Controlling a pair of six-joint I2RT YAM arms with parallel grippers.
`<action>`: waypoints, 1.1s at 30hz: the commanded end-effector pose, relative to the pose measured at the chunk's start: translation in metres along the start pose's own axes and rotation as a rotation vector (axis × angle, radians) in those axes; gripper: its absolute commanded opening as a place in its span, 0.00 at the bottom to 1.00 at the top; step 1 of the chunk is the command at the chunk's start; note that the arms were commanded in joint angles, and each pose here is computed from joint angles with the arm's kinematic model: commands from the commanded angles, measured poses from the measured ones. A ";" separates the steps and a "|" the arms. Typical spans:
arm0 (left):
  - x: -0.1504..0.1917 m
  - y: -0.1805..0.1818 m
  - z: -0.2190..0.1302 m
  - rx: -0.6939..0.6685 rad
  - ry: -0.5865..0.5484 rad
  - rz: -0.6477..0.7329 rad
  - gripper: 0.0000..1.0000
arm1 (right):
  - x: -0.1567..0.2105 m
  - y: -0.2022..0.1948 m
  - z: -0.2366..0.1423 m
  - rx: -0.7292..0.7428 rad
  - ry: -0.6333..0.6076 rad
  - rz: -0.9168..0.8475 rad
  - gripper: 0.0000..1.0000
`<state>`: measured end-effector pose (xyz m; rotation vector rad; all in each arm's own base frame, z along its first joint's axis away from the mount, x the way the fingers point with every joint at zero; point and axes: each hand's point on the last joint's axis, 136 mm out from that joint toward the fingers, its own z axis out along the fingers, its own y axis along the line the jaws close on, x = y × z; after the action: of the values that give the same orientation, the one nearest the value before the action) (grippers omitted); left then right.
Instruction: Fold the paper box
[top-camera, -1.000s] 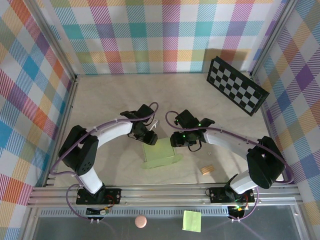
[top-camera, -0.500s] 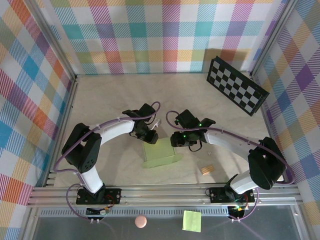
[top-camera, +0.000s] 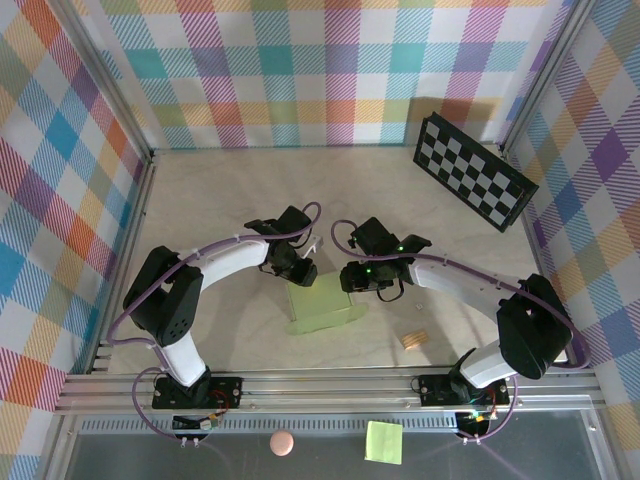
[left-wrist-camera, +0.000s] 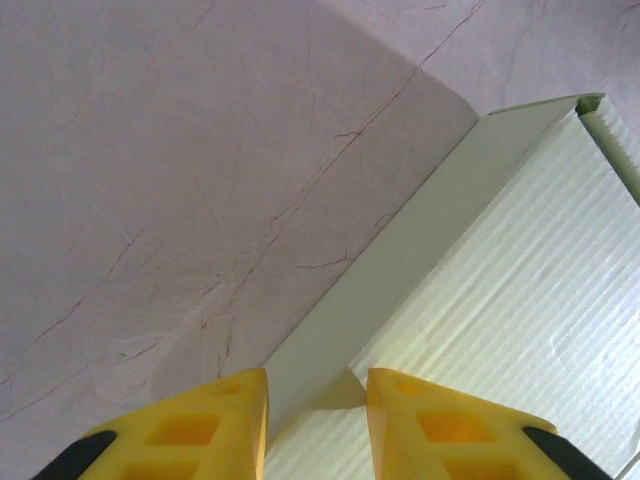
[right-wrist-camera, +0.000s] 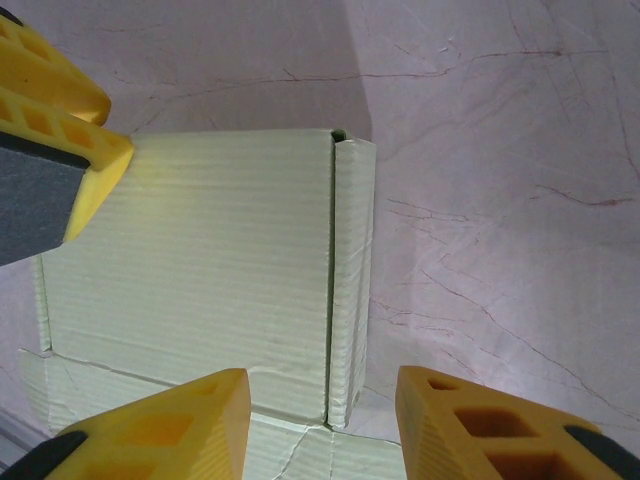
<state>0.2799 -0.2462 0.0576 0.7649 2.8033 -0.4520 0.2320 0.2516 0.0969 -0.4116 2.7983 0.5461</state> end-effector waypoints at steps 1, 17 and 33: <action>-0.003 0.003 -0.004 -0.011 -0.021 0.001 0.34 | -0.005 0.003 -0.007 -0.001 -0.007 -0.011 0.43; -0.004 0.004 -0.006 -0.021 -0.045 0.002 0.26 | -0.004 0.004 -0.006 -0.002 0.001 -0.017 0.43; 0.004 0.009 0.003 -0.030 -0.020 -0.002 0.20 | -0.008 0.040 -0.017 -0.203 -0.080 -0.350 0.46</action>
<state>0.2879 -0.2483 0.0582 0.7490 2.7570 -0.4460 0.2284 0.2694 0.1112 -0.6683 2.6781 0.6609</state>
